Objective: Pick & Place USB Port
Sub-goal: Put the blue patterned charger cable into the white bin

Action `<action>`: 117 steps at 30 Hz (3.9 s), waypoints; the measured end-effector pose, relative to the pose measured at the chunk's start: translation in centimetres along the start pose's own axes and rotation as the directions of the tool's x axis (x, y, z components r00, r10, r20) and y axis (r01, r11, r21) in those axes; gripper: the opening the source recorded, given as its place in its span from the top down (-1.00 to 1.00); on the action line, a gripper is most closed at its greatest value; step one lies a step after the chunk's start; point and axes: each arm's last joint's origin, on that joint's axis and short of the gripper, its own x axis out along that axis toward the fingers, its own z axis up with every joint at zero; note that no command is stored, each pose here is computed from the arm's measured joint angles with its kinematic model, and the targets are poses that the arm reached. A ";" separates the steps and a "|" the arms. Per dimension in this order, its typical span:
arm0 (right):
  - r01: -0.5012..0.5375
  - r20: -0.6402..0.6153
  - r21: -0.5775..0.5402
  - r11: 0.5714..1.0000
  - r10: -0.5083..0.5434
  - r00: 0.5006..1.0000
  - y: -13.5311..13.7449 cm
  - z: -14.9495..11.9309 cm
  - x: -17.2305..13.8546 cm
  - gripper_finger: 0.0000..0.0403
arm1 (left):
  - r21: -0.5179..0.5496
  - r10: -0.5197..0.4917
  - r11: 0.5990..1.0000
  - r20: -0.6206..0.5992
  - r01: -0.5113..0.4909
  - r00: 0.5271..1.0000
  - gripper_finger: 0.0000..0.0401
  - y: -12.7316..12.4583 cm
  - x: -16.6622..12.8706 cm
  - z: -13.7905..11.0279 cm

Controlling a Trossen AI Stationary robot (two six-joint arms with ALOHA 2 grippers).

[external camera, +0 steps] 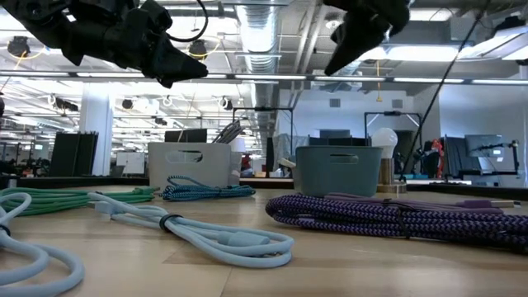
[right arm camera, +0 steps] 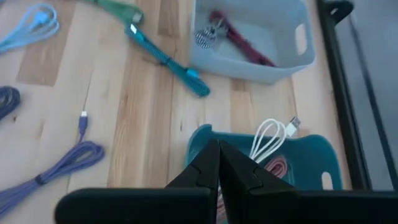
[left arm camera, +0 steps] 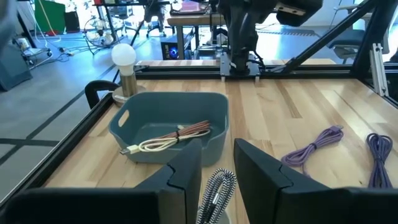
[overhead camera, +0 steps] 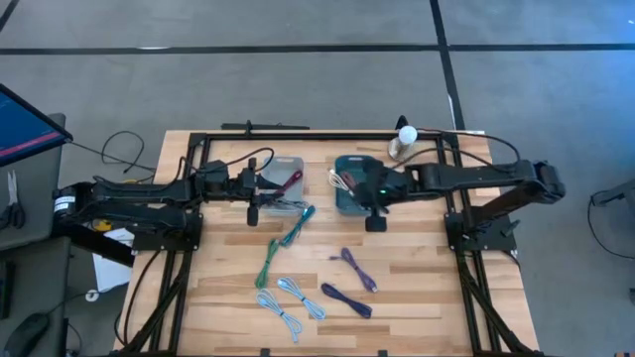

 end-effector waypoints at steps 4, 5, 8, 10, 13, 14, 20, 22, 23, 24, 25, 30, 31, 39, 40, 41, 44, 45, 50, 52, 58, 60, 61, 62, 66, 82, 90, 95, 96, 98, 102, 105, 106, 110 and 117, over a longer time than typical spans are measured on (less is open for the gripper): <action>0.019 0.114 0.035 0.999 -0.022 0.993 0.4 -2.6 -0.5 1.00 | -0.038 -0.020 0.999 -0.003 0.020 1.000 0.53 -0.1 0.0 0.0; 0.024 0.152 0.044 0.999 -0.030 0.988 0.4 -3.3 -0.7 1.00 | -0.054 -0.033 0.998 -0.006 0.032 0.999 0.53 -0.1 0.0 -0.1; 0.033 0.262 0.066 0.997 -0.049 0.964 0.8 -5.1 -1.1 1.00 | -0.071 -0.078 0.994 -0.002 0.077 0.997 0.53 -0.2 0.0 -0.1; 0.038 0.330 0.082 0.996 -0.063 0.942 1.0 -6.3 -1.3 1.00 | -0.072 -0.104 0.992 0.001 0.104 0.995 0.53 -0.3 0.0 -0.1; 0.047 0.416 0.102 0.994 -0.085 0.906 1.2 -7.9 -1.6 1.00 | -0.072 -0.124 0.990 0.005 0.124 0.992 0.53 -0.4 0.0 -0.1; 0.049 0.442 0.108 0.993 -0.092 0.892 1.3 -8.3 -1.7 1.00 | -0.066 -0.124 0.990 0.007 0.124 0.992 0.53 -0.4 0.0 0.0; 0.069 0.566 0.080 0.994 -0.102 0.818 1.6 -10.2 -2.3 1.00 | -0.113 -0.123 0.986 0.020 0.124 0.992 0.53 -0.4 0.0 0.1; 0.082 0.586 0.071 0.994 -0.108 0.803 1.6 -10.8 -2.5 1.00 | -0.216 -0.123 0.969 0.019 0.124 0.992 0.53 -0.4 0.0 0.1; 0.090 0.591 0.064 0.994 -0.110 0.799 1.7 -11.1 -2.6 1.00 | -0.265 -0.123 0.956 0.015 0.123 0.992 0.53 -0.4 0.0 0.0; 0.096 0.593 0.058 0.994 -0.111 0.797 1.7 -11.4 -2.6 1.00 | -0.302 -0.127 0.945 0.003 0.122 0.992 0.53 -0.4 0.0 -0.1; 0.099 0.594 0.054 0.994 -0.112 0.797 1.8 -11.8 -2.7 1.00 | -0.321 -0.136 0.939 -0.015 0.124 0.991 0.53 -0.6 0.0 -0.2; 0.107 0.621 0.065 0.992 -0.124 0.774 2.1 -13.9 -2.8 1.00 | -0.329 -0.086 0.943 -0.104 0.047 0.991 0.53 -1.7 0.3 -1.0; 0.111 0.638 0.072 0.991 -0.131 0.759 2.1 -14.2 -3.0 1.00 | -0.328 -0.069 0.944 -0.115 0.028 0.991 0.53 -1.9 0.4 -1.1; 0.122 0.715 0.108 0.987 -0.163 0.680 2.0 -15.4 -4.9 1.00 | -0.415 -0.054 0.908 -0.234 -0.050 0.971 0.53 -4.4 1.9 -2.7; 0.123 0.716 0.109 0.986 -0.164 0.679 1.9 -15.5 -5.0 1.00 | -0.420 -0.050 0.905 -0.256 -0.065 0.965 0.53 -4.6 2.1 -3.1; 0.123 0.716 0.109 0.986 -0.164 0.679 1.9 -15.6 -5.1 1.00 | -0.421 -0.046 0.904 -0.278 -0.079 0.960 0.53 -4.9 2.4 -3.4; 0.116 0.704 0.109 0.987 -0.159 0.692 2.0 -15.8 -5.1 1.00 | -0.431 -0.058 0.898 -0.307 -0.085 0.950 0.53 -5.5 3.4 -3.4; 0.116 0.701 0.108 0.987 -0.158 0.695 2.0 -15.8 -5.1 1.00 | -0.431 -0.067 0.899 -0.306 -0.075 0.950 0.53 -5.7 3.8 -3.2; 0.115 0.695 0.106 0.988 -0.156 0.702 2.0 -15.9 -5.0 1.00 | -0.407 -0.086 0.912 -0.333 -0.061 0.939 0.53 -7.3 5.3 -1.1; 0.117 0.689 0.106 0.987 -0.158 0.707 2.0 -15.9 -4.9 1.00 | -0.344 -0.022 0.929 -0.421 -0.138 0.907 0.56 -7.7 5.3 0.0; 0.132 0.680 0.120 0.984 -0.178 0.711 2.0 -16.0 -4.9 1.00 | -0.250 0.161 0.893 -0.598 -0.374 0.785 0.69 -7.6 4.3 3.7; 0.139 0.678 0.121 0.983 -0.184 0.711 2.0 -16.0 -4.9 1.00 | -0.280 0.159 0.876 -0.601 -0.393 0.783 0.73 -7.5 4.3 4.3; 0.157 0.672 0.125 0.980 -0.200 0.713 1.9 -16.0 -4.9 1.00 | -0.290 0.154 0.872 -0.604 -0.395 0.782 0.74 -7.5 4.4 4.3; 0.173 0.664 0.129 0.976 -0.215 0.716 1.9 -16.1 -4.9 1.00 | -0.297 0.149 0.866 -0.615 -0.403 0.774 0.74 -7.6 4.5 4.1; 0.209 0.646 0.129 0.969 -0.242 0.724 1.8 -16.5 -5.1 1.00 | -0.298 0.123 0.840 -0.710 -0.454 0.693 0.75 -8.3 5.5 2.0; 0.181 0.676 0.150 0.972 -0.234 0.699 1.9 -18.0 -6.7 1.00 | -0.398 -0.026 0.837 -0.714 -0.375 0.700 0.74 -8.7 8.6 0.0; 0.168 0.669 0.157 0.973 -0.229 0.707 2.0 -18.1 -6.7 1.00 | -0.387 -0.037 0.845 -0.732 -0.369 0.681 0.54 -8.2 9.3 -0.8; 0.166 0.664 0.155 0.974 -0.227 0.713 2.0 -18.2 -6.6 1.00 | -0.381 -0.063 0.844 -0.769 -0.377 0.636 0.30 -8.2 10.0 -2.2; 0.166 0.664 0.155 0.974 -0.227 0.713 2.0 -18.2 -6.6 1.00 | -0.386 -0.078 0.844 -0.776 -0.373 0.625 0.25 -8.2 10.2 -2.5; 0.166 0.664 0.156 0.974 -0.228 0.712 2.0 -18.2 -6.6 1.00 | -0.382 -0.087 0.843 -0.791 -0.378 0.606 0.17 -8.3 10.5 -3.1; 0.168 0.663 0.157 0.973 -0.230 0.712 2.0 -18.2 -6.6 1.00 | -0.343 -0.060 0.851 -0.816 -0.399 0.575 0.06 -8.5 10.9 -4.2; 0.168 0.663 0.157 0.973 -0.230 0.712 2.0 -18.2 -6.6 1.00 | -0.327 -0.038 0.851 -0.820 -0.412 0.571 0.01 -8.5 11.1 -4.4; 0.168 0.663 0.157 0.973 -0.230 0.712 2.0 -18.2 -6.6 1.00 | -0.324 -0.033 0.850 -0.820 -0.415 0.571 0.00 -8.5 11.1 -4.5; 0.168 0.663 0.157 0.973 -0.230 0.712 2.0 -18.2 -6.6 1.00 | -0.322 -0.024 0.847 -0.818 -0.423 0.575 -0.01 -8.6 11.1 -4.5; 0.168 0.663 0.157 0.973 -0.230 0.712 2.0 -18.2 -6.6 1.00 | -0.330 -0.027 0.837 -0.822 -0.437 0.569 0.14 -8.8 11.1 -4.7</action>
